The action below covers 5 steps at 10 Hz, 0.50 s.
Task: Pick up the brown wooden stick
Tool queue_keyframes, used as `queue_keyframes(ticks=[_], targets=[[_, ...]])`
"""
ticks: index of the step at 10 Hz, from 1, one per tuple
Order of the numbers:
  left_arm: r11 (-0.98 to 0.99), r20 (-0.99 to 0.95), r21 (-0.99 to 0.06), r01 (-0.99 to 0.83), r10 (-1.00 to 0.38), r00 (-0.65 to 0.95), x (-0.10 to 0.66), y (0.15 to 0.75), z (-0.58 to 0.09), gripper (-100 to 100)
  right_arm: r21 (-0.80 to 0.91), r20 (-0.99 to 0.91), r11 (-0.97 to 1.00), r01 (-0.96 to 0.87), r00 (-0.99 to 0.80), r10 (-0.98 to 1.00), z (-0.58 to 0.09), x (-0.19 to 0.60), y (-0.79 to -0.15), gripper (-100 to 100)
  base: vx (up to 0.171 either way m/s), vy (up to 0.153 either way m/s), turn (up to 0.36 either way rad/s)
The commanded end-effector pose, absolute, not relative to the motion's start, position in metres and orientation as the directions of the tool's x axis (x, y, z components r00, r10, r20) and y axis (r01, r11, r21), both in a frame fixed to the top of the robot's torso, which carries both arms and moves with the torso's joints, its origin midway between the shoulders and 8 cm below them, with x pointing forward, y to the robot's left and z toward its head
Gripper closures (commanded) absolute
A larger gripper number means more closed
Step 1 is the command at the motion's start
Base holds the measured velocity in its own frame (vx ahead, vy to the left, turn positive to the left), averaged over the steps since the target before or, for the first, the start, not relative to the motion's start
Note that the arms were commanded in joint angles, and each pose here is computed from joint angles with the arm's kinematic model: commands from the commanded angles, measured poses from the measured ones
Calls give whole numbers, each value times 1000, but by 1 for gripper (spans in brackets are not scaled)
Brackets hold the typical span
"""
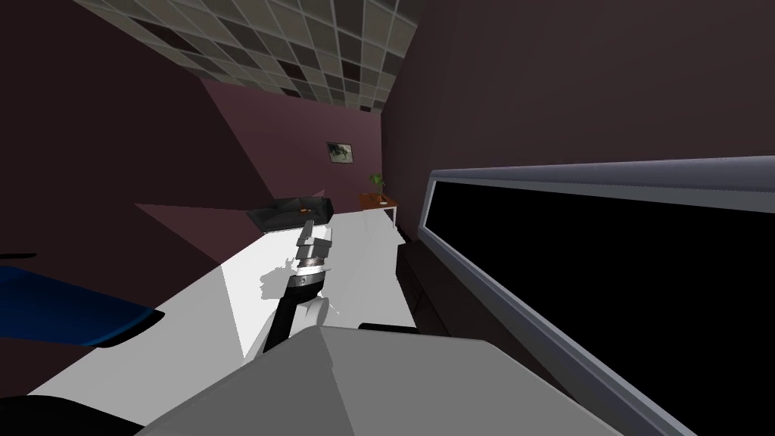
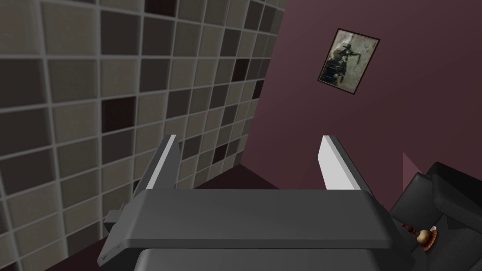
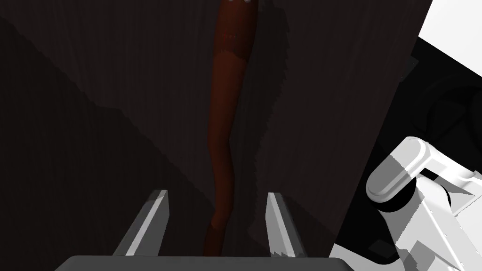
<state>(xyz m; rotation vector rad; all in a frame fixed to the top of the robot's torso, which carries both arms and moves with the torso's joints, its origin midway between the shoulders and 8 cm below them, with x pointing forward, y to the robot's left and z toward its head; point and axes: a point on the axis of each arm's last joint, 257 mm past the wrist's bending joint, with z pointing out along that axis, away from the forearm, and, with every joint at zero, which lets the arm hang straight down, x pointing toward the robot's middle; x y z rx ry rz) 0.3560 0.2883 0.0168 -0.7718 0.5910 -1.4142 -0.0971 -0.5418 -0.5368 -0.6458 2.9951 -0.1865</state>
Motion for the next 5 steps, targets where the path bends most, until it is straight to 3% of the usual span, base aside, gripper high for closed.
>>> queue_keyframes(ticks=[1, 4, 5], targets=[[-9, 84, -770, 638, -993, 87, 356, 288, 17, 0, -134, -45, 904, -406, -909, -414, -537, -97, -542, 100, 0, 0, 0], [-9, 84, -770, 638, -993, 87, 356, 288, 17, 0, -132, -45, 904, -406, -909, -414, -537, -97, -541, 100, 0, 0, 0], [-9, 84, -770, 638, -993, 87, 356, 288, 17, 0, -132, -45, 904, -406, -909, -414, -537, -97, -541, 0, 0, 0, 0]])
